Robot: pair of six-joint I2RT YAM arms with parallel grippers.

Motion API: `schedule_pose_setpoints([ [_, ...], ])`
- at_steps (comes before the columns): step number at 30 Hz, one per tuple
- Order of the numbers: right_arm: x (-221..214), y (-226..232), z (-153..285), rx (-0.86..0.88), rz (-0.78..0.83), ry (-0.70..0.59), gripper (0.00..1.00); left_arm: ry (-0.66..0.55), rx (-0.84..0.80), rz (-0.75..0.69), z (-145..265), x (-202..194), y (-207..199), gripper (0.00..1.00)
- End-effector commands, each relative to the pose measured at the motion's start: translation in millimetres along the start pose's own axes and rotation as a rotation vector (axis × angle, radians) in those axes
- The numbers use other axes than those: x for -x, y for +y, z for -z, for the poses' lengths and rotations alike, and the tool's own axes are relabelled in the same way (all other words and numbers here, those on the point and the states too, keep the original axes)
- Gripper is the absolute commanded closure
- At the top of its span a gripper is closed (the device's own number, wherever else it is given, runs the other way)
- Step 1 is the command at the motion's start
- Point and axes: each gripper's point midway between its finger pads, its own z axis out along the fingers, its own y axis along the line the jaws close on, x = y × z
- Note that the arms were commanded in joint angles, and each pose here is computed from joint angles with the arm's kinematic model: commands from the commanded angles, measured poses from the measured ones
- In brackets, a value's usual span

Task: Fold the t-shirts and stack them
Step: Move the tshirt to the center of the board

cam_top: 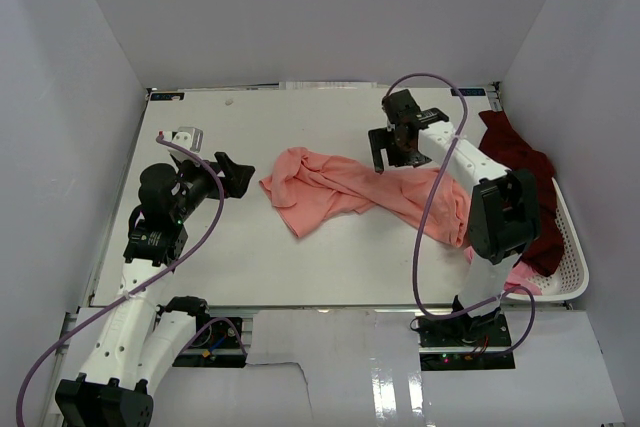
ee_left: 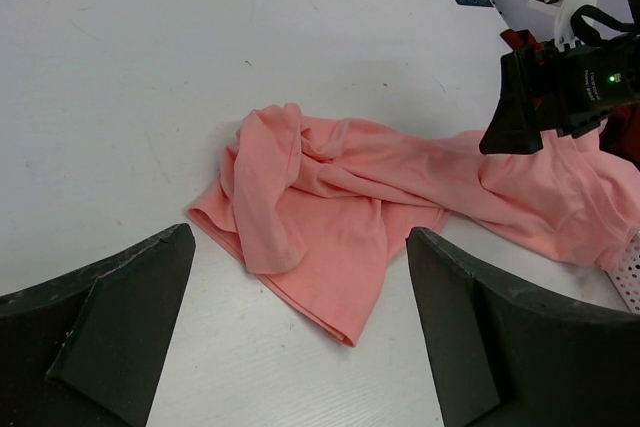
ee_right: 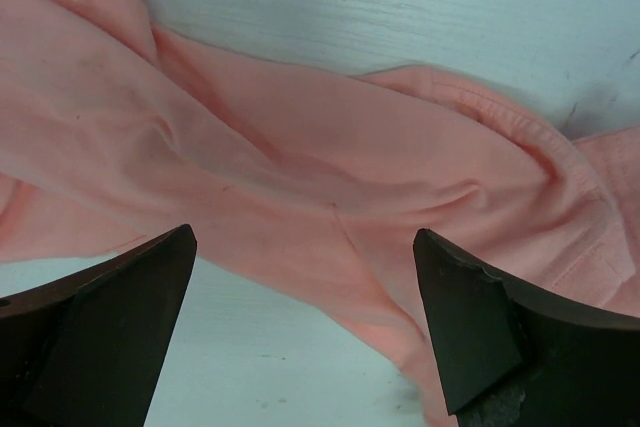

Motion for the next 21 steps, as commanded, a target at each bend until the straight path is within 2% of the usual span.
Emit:
schedule_pose_setpoints([
  [1,2,10,-10,0.051,0.008,-0.042,0.05,-0.021,-0.024,-0.016,3,5,-6,0.02],
  [8,-19,17,-42,0.075,0.014,-0.024,0.05,-0.024,-0.024,-0.02,4,6,-6,0.02],
  [13,-35,14,-62,0.053,0.019,0.003,0.0,-0.022,-0.025,-0.019,3,5,-6,0.02],
  [14,-36,14,-66,0.055,0.021,0.004,0.05,-0.023,-0.024,-0.017,3,5,-6,0.02],
  [21,-52,16,-81,0.059,0.026,0.031,0.06,-0.025,-0.022,-0.021,3,6,-5,0.02],
])
